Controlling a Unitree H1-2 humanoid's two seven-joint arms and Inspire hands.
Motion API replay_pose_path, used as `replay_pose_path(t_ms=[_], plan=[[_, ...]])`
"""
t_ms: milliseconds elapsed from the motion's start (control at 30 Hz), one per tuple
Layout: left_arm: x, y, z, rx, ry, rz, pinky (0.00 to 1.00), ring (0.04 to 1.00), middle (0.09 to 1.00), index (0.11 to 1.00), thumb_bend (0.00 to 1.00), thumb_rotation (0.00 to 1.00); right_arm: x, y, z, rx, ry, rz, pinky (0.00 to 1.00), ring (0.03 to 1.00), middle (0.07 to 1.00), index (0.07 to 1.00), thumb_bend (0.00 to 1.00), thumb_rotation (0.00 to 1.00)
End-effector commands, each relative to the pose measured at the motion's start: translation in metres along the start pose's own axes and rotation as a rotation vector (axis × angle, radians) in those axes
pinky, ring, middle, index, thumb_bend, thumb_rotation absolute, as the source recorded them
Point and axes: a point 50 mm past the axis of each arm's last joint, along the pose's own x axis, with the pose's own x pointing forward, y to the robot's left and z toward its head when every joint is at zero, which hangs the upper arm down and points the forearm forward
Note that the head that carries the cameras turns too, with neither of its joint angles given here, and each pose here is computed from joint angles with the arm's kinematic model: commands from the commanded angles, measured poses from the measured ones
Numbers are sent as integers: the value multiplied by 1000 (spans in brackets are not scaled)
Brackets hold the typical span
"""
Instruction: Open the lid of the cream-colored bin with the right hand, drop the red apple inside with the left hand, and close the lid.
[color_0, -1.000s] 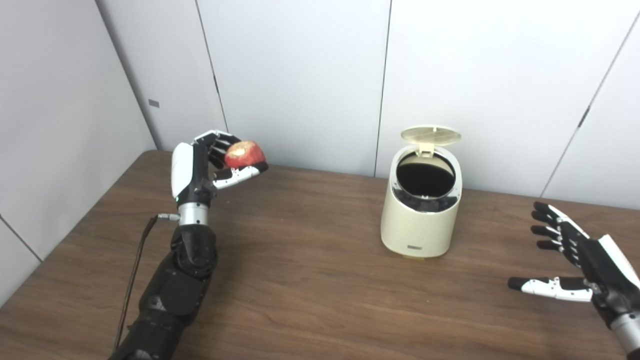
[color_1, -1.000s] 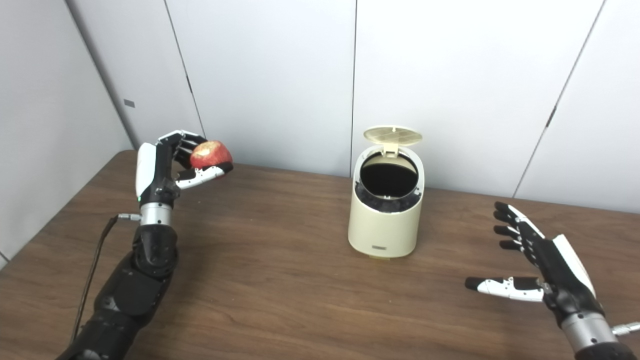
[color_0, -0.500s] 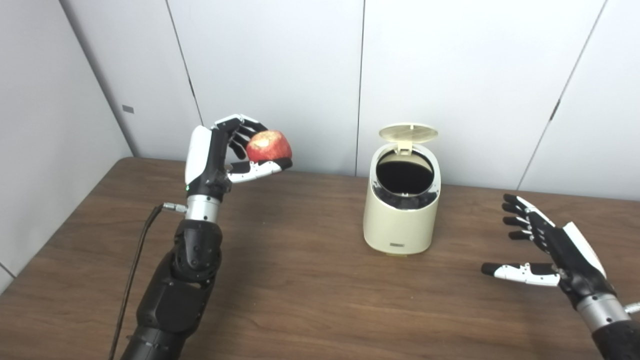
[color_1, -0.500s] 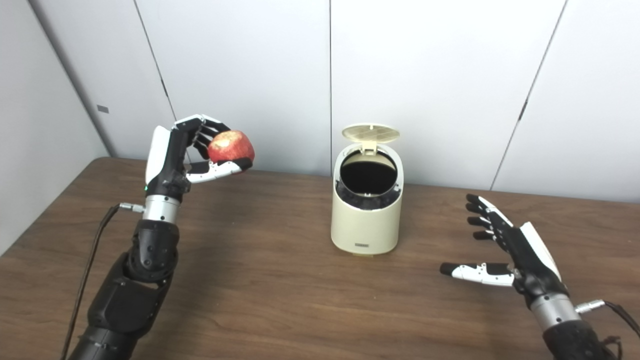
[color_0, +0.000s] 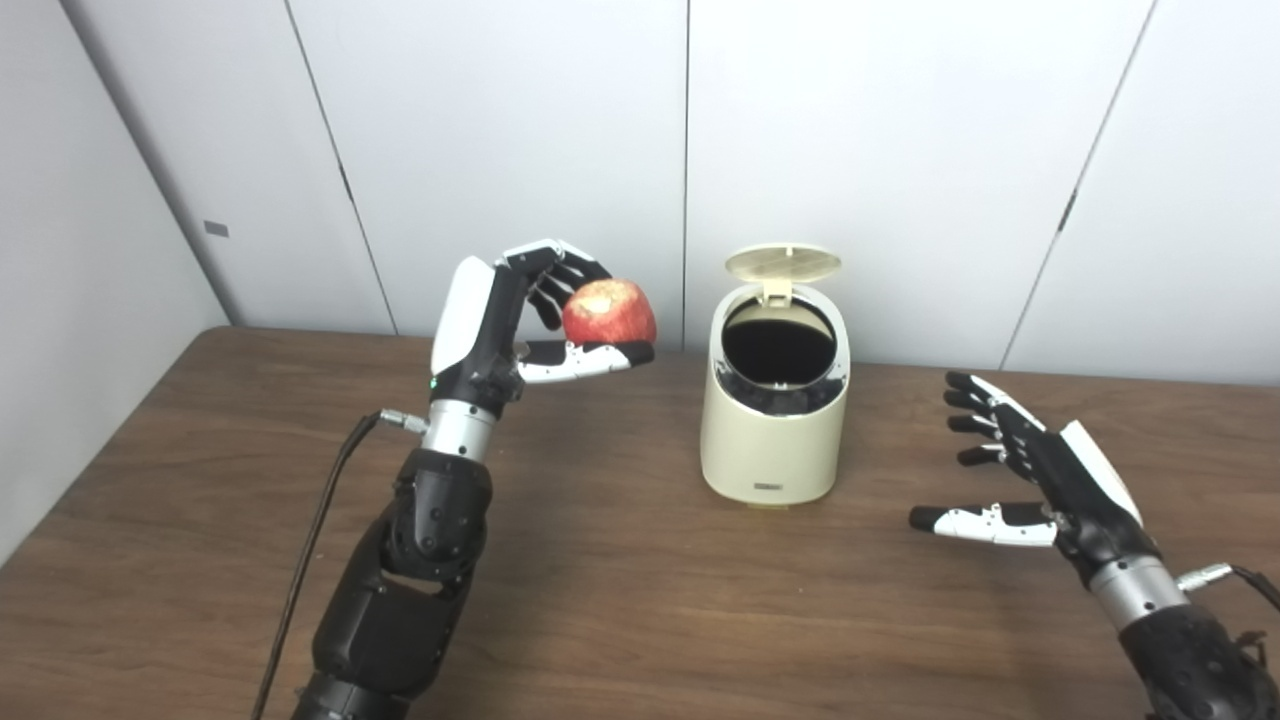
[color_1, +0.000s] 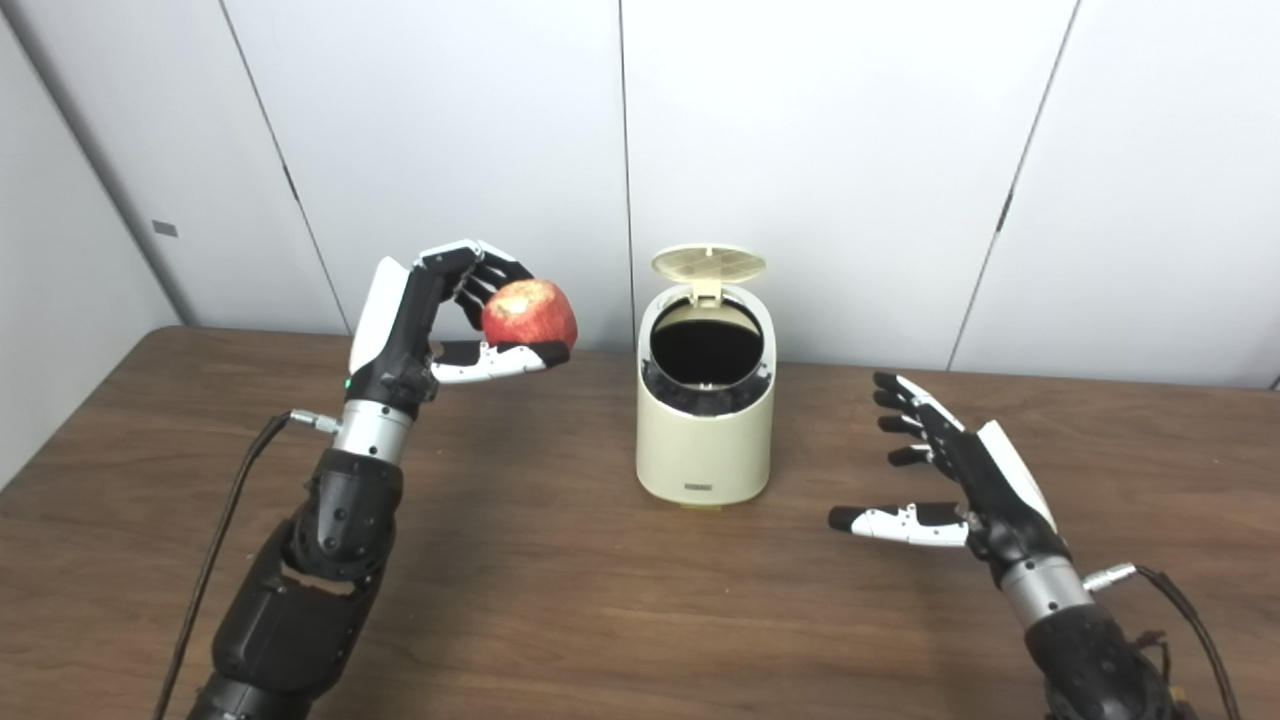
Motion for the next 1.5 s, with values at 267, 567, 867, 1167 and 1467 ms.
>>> replay_pose_path(t_ms=[267,567,867,1167,1467], plan=[[26,-8,32,-54,-110,14,294,401,492,476,526,0,9,-9,22,-40,-89,-49,753,828,877,891,756,220],[31,-27,44,-94,-131,19,282,385,482,478,527,0,9,-5,25,-40,-98,-49,749,825,874,889,752,208],[33,-40,49,-130,-127,-1,271,379,476,481,526,0,10,-4,27,-47,-91,-52,755,824,874,892,755,214],[40,-54,50,-145,-165,-17,265,379,467,485,527,0,10,-1,30,-55,-92,-53,730,813,872,889,751,195],[48,-73,46,-142,-206,-18,279,380,476,481,527,0,10,1,32,-53,-86,-52,737,811,869,888,751,198]])
